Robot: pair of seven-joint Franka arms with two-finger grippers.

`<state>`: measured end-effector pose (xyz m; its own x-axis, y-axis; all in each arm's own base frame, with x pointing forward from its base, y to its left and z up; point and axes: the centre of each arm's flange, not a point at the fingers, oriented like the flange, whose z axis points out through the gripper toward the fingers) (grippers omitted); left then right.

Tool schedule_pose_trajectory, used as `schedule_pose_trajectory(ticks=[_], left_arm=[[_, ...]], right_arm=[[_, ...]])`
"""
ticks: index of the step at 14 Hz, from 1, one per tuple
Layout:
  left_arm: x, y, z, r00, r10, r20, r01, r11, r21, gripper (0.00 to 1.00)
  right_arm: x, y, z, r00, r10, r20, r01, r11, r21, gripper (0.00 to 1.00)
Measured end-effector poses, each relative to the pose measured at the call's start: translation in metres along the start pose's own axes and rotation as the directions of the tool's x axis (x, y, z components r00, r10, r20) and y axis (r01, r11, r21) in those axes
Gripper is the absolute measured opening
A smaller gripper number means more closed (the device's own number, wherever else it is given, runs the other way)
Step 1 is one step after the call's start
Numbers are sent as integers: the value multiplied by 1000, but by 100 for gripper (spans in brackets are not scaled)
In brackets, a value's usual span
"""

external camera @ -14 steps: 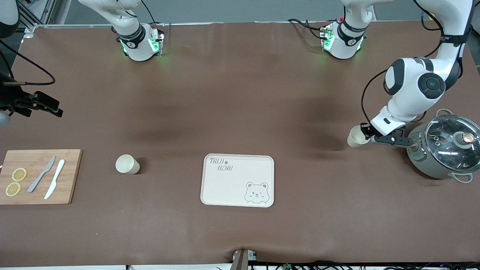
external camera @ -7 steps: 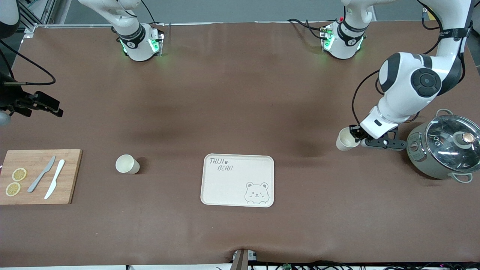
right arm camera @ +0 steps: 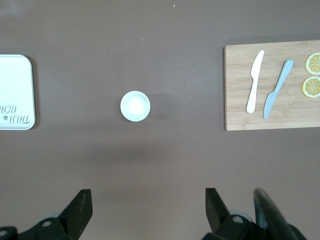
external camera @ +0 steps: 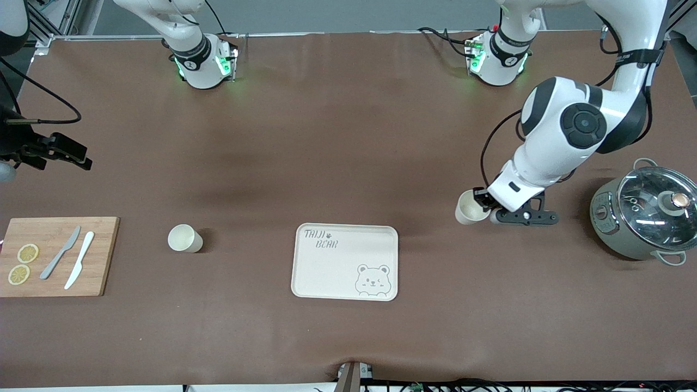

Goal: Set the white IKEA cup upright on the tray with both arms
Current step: 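Carry the white cup with the left gripper onto the tray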

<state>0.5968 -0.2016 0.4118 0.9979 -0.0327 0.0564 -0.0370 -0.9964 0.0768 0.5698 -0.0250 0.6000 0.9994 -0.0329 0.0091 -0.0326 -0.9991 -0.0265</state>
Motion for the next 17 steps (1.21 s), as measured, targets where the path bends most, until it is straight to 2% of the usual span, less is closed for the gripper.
schedule_pose_trajectory(ticks=[5, 9, 13, 17], left_arm=[[20, 42, 21, 1000, -26, 11, 26, 999, -37, 5], [33, 94, 39, 999, -43, 32, 43, 999, 19, 5], [46, 123, 58, 995, -82, 51, 82, 997, 12, 5], [55, 141, 76, 994, -111, 26, 109, 993, 40, 5]], right_arm=[[0, 0, 0, 1000, 0, 0, 0, 1000, 0, 100], [0, 0, 0, 1000, -1, 0, 1, 1000, 0, 100], [0, 0, 0, 1000, -1, 0, 1, 1000, 0, 100], [0, -1, 0, 1000, -1, 0, 1, 1000, 0, 100]])
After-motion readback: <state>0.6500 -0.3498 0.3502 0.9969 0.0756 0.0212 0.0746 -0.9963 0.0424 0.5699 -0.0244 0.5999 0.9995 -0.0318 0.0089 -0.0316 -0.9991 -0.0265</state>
